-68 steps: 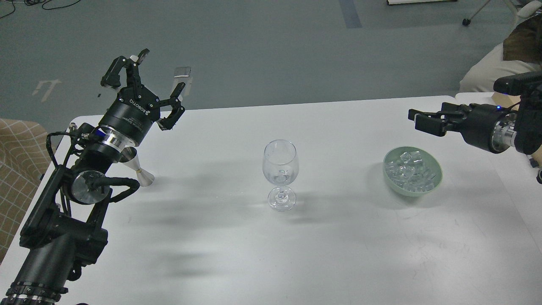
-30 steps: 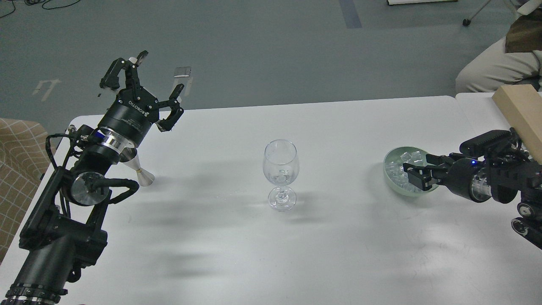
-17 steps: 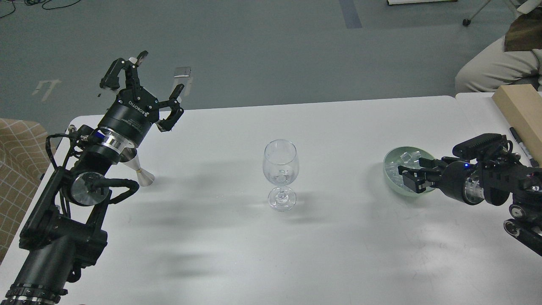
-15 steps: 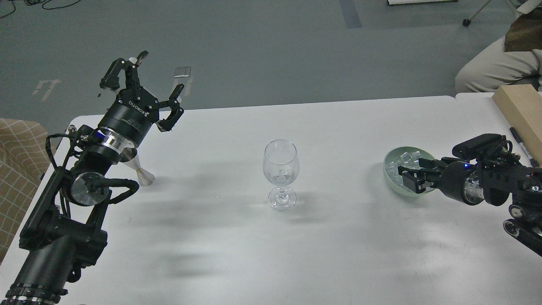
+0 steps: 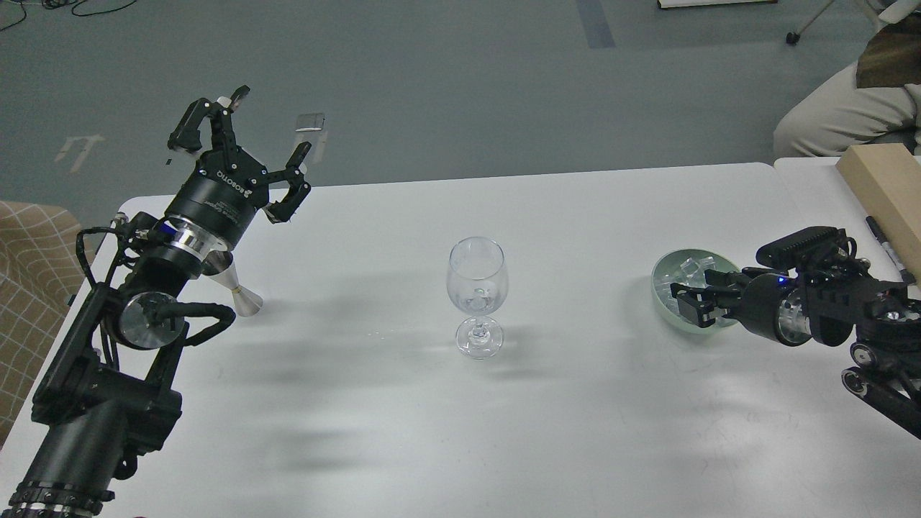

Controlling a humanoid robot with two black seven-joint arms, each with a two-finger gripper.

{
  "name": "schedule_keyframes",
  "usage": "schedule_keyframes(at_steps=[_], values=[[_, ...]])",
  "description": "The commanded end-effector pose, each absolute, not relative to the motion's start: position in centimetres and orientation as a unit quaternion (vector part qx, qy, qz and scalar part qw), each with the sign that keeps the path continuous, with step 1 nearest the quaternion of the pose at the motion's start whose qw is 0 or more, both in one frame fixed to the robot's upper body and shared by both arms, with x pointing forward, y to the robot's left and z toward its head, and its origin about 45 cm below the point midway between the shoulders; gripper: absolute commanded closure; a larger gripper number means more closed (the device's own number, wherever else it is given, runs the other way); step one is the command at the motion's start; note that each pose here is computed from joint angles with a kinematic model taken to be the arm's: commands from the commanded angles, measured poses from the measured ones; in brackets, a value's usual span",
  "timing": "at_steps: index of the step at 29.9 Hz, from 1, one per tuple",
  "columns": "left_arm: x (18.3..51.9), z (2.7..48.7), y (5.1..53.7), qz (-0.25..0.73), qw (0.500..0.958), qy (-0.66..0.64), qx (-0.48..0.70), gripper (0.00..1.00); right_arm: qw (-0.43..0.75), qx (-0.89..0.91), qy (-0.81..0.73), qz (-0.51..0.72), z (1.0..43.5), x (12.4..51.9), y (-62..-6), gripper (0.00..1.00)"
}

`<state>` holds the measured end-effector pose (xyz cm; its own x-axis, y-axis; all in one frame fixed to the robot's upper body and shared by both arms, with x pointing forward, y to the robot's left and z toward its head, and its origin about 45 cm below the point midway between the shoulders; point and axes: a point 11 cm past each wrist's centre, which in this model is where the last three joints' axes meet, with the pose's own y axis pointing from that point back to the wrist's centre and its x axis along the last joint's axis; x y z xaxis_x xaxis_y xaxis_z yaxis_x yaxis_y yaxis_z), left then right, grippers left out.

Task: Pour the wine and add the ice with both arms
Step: 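Lower the right hand into the ice bowl and grasp ice cubes, then lift the ice with the right hand and carry it toward the wine glass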

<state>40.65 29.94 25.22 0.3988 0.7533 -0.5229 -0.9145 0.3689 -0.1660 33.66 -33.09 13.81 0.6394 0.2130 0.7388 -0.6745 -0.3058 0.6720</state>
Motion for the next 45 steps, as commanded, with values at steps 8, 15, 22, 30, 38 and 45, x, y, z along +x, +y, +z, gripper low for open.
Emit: schedule_keyframes(at_steps=[8,15,22,30,38,45], values=[[40.6,25.1,30.0,0.518,0.806,0.184,-0.219,0.02,0.568,0.708,-0.160,0.389,13.7,33.5,-33.1,0.66],[40.7,25.1,30.1,0.519,0.805,0.184,-0.220,0.02,0.571,0.708,-0.158,0.386,13.7,33.5,-33.3,0.89],[40.7,25.1,30.1,0.519,0.806,0.184,-0.220,0.02,0.574,0.709,-0.152,0.381,13.7,33.5,-33.4,1.00],[40.7,25.1,30.1,0.519,0.806,0.184,-0.220,0.02,0.561,0.706,-0.161,0.402,15.6,34.8,-32.5,1.00],[40.7,25.1,30.1,0.519,0.805,0.184,-0.220,0.02,0.552,0.698,-0.158,0.427,18.4,35.9,-31.9,1.00],[40.7,25.1,30.1,0.519,0.805,0.184,-0.220,0.02,0.525,0.702,-0.166,0.452,21.2,36.9,-30.6,1.00]])
